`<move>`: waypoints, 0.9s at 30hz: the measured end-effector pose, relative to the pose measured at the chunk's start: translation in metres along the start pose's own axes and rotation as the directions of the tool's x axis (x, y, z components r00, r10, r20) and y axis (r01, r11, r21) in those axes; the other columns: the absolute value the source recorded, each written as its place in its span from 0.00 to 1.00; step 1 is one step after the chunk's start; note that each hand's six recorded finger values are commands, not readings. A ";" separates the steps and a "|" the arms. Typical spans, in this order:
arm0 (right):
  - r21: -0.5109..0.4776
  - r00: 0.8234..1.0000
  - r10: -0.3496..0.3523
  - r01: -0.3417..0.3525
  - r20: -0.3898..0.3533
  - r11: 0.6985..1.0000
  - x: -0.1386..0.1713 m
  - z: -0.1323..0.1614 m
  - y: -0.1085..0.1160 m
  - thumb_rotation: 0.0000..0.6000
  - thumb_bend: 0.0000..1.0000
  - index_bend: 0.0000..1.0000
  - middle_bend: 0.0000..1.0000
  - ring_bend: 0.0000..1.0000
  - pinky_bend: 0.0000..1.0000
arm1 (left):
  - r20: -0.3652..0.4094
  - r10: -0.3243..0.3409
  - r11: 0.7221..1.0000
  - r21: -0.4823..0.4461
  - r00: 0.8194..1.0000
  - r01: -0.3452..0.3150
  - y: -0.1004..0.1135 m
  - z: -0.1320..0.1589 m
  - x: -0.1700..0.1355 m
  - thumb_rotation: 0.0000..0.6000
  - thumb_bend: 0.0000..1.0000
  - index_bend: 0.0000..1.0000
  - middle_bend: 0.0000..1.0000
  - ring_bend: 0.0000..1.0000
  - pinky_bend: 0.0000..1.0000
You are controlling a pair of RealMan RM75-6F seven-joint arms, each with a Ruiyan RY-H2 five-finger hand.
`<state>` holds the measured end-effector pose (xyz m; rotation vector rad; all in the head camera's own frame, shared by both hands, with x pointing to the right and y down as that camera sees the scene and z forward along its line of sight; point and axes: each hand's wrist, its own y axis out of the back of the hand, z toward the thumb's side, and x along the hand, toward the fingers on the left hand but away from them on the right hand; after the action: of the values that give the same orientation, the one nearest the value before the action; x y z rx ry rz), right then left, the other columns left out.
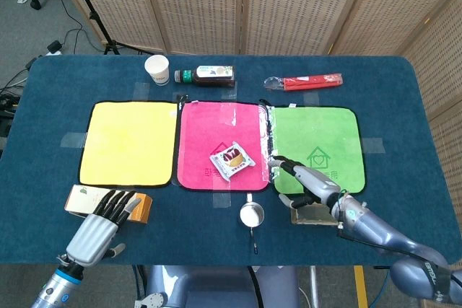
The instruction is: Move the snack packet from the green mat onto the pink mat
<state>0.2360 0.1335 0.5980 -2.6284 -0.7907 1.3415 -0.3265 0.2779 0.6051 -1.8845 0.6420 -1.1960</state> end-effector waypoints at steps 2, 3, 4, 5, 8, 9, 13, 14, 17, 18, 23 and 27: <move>0.026 0.999 -0.034 0.034 0.001 0.999 0.011 -0.010 0.002 1.00 0.52 0.10 0.00 0.00 0.00 | -0.004 0.000 1.000 0.004 1.000 0.000 0.000 -0.001 0.000 1.00 0.07 0.00 0.00 0.00 0.00; 0.042 0.998 -0.057 0.057 0.001 0.997 0.018 -0.017 0.003 1.00 0.52 0.10 0.00 0.00 0.00 | -0.005 0.000 1.000 0.005 1.000 0.000 -0.001 -0.001 0.000 1.00 0.08 0.00 0.00 0.00 0.00; 0.055 0.997 -0.074 0.074 0.001 0.996 0.023 -0.022 0.004 1.00 0.52 0.10 0.00 0.00 0.00 | -0.007 0.000 1.000 0.007 1.000 0.000 -0.001 -0.001 0.001 1.00 0.07 0.00 0.00 0.00 0.00; 0.068 0.996 -0.093 0.093 0.001 0.993 0.028 -0.027 0.005 1.00 0.52 0.10 0.00 0.00 0.00 | -0.008 0.001 1.000 0.008 1.000 -0.001 -0.001 -0.001 0.001 1.00 0.07 0.00 0.00 0.00 0.00; 0.107 0.988 -0.157 0.157 -0.006 0.982 0.047 -0.042 0.007 1.00 0.52 0.10 0.00 0.00 0.00 | -0.015 0.005 1.000 0.011 1.000 -0.005 0.000 -0.003 0.001 1.00 0.07 0.00 0.00 0.00 0.00; 0.123 0.984 -0.180 0.179 -0.008 0.976 0.055 -0.049 0.006 1.00 0.52 0.10 0.00 0.00 0.00 | -0.018 0.007 1.000 0.011 1.000 -0.006 0.000 -0.004 0.001 1.00 0.07 0.00 0.00 0.00 0.00; 0.190 0.968 -0.250 0.247 -0.009 0.950 0.080 -0.069 0.003 1.00 0.52 0.10 0.00 0.00 0.00 | -0.037 0.017 1.000 0.014 0.999 -0.017 0.003 -0.008 0.002 1.00 0.08 0.00 0.00 0.00 0.00; 0.212 0.964 -0.267 0.263 -0.010 0.941 0.085 -0.072 0.003 1.00 0.52 0.10 0.00 0.00 0.00 | -0.042 0.019 1.000 0.015 0.999 -0.019 0.003 -0.009 0.002 1.00 0.07 0.00 0.00 0.00 0.00; 0.299 0.944 -0.329 0.316 -0.006 0.900 0.101 -0.085 0.000 1.00 0.52 0.10 0.00 0.00 0.00 | -0.056 0.027 1.000 0.017 0.998 -0.026 0.005 -0.013 0.003 1.00 0.08 0.00 0.00 0.00 0.00; 0.337 0.935 -0.356 0.335 -0.001 0.880 0.108 -0.090 -0.003 1.00 0.52 0.10 0.00 0.00 0.00 | -0.060 0.029 0.999 0.017 0.998 -0.028 0.006 -0.014 0.003 1.00 0.08 0.00 0.00 0.00 0.00; 0.439 0.893 -0.448 0.387 0.040 0.811 0.139 -0.118 -0.021 1.00 0.51 0.10 0.00 0.00 0.00 | -0.078 0.041 0.999 0.020 0.996 -0.039 0.009 -0.019 0.003 1.00 0.08 0.00 0.00 0.00 0.00; 0.473 0.874 -0.482 0.400 0.061 0.785 0.152 -0.133 -0.031 1.00 0.51 0.10 0.00 0.00 0.00 | -0.091 0.047 0.999 0.022 0.995 -0.045 0.011 -0.023 0.003 1.00 0.07 0.00 0.00 0.00 0.00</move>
<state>0.3994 0.2542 0.5777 -1.8388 -0.9162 1.4177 -0.3459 0.2612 0.6031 -1.7972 0.7172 -1.2603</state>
